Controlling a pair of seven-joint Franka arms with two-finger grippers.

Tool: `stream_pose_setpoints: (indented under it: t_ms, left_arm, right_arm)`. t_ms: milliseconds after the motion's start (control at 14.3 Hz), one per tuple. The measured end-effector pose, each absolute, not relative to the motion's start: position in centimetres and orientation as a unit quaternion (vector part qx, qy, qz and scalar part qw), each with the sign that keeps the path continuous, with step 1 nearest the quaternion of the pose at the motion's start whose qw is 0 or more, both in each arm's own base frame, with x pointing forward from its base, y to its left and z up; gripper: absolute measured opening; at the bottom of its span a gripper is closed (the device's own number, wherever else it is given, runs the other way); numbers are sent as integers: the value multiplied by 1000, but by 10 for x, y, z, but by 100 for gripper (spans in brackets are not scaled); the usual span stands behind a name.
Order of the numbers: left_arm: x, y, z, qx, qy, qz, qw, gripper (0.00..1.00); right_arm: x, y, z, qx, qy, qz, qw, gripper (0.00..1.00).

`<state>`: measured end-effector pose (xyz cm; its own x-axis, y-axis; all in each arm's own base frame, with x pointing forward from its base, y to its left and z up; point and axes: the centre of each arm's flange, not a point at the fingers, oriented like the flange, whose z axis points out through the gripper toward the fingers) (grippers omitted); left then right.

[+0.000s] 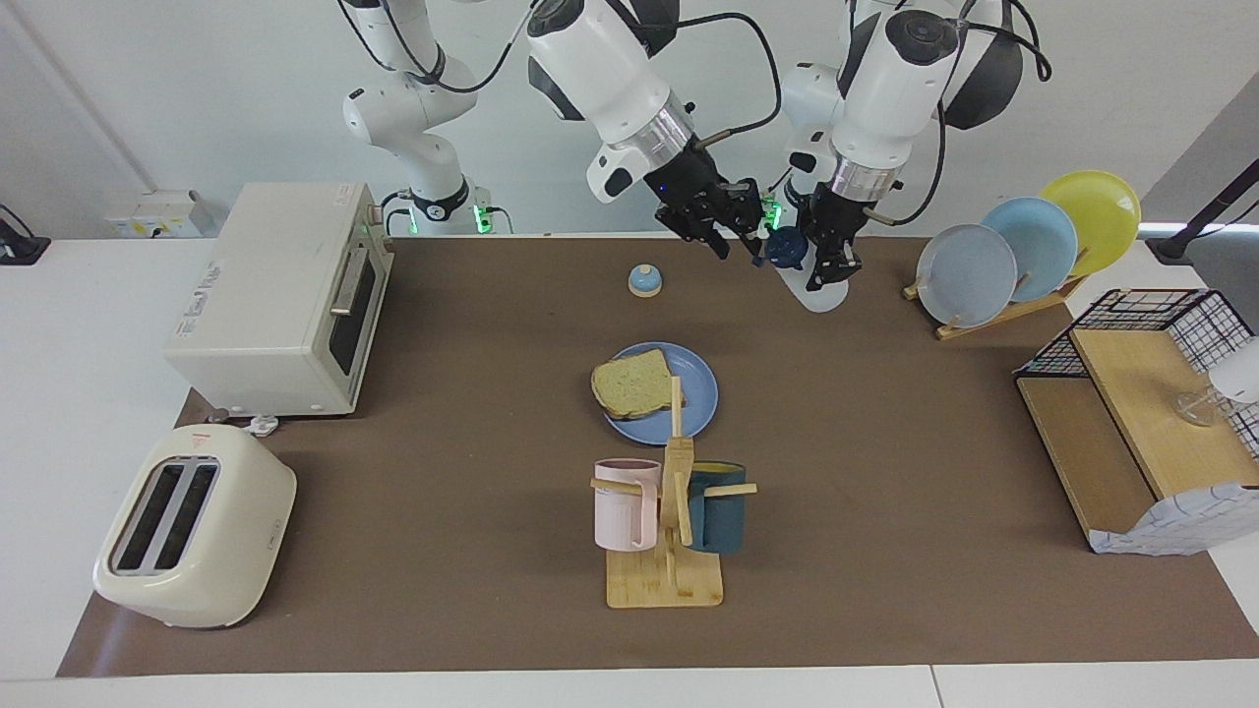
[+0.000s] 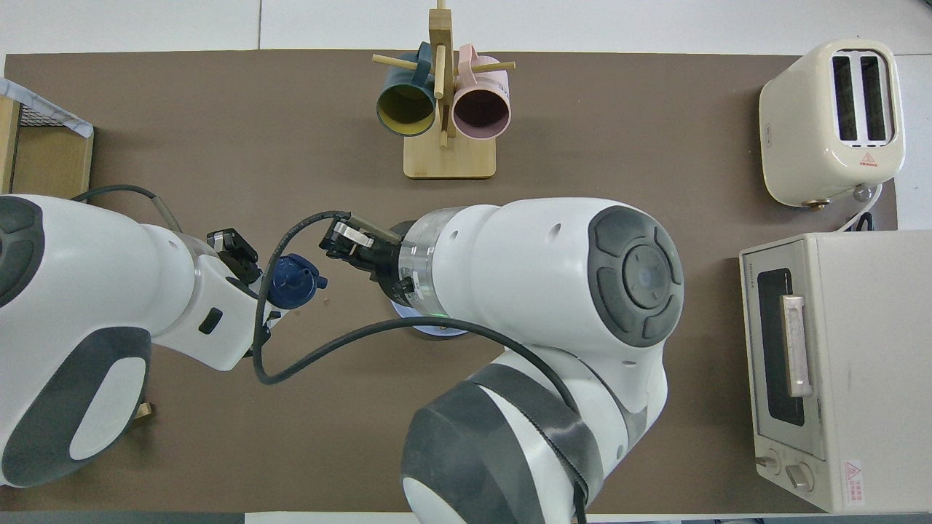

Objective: Put bread on plate and add seasoning

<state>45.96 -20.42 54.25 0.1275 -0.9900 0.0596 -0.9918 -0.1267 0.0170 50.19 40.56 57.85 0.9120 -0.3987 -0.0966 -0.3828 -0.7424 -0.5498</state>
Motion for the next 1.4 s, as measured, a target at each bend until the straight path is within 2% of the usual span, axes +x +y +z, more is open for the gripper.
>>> stream_pose_setpoints:
  t_ms: [210, 281, 561, 842, 1192, 1403]
  left_arm:
    - [460, -204, 543, 751, -660, 17, 26, 41]
    - [460, -204, 543, 751, -659, 17, 26, 41]
    - [462, -204, 544, 753, -657, 26, 24, 41]
    - [464, -205, 537, 752, -658, 22, 19, 41]
    - [471, -223, 514, 746, -666, 0, -21, 41]
    - [474, -251, 500, 741, -669, -16, -55, 41]
  right_arm:
    - [519, 352, 562, -968, 136, -15, 208, 94]
    - [528, 328, 559, -976, 107, -12, 190, 100]
    - [559, 230, 548, -995, 29, -12, 96, 100]
    - [565, 169, 560, -998, 16, 16, 50, 100]
    - [533, 108, 616, -999, -7, 35, -3, 100]
    - [521, 90, 628, -999, -4, 43, -7, 100]
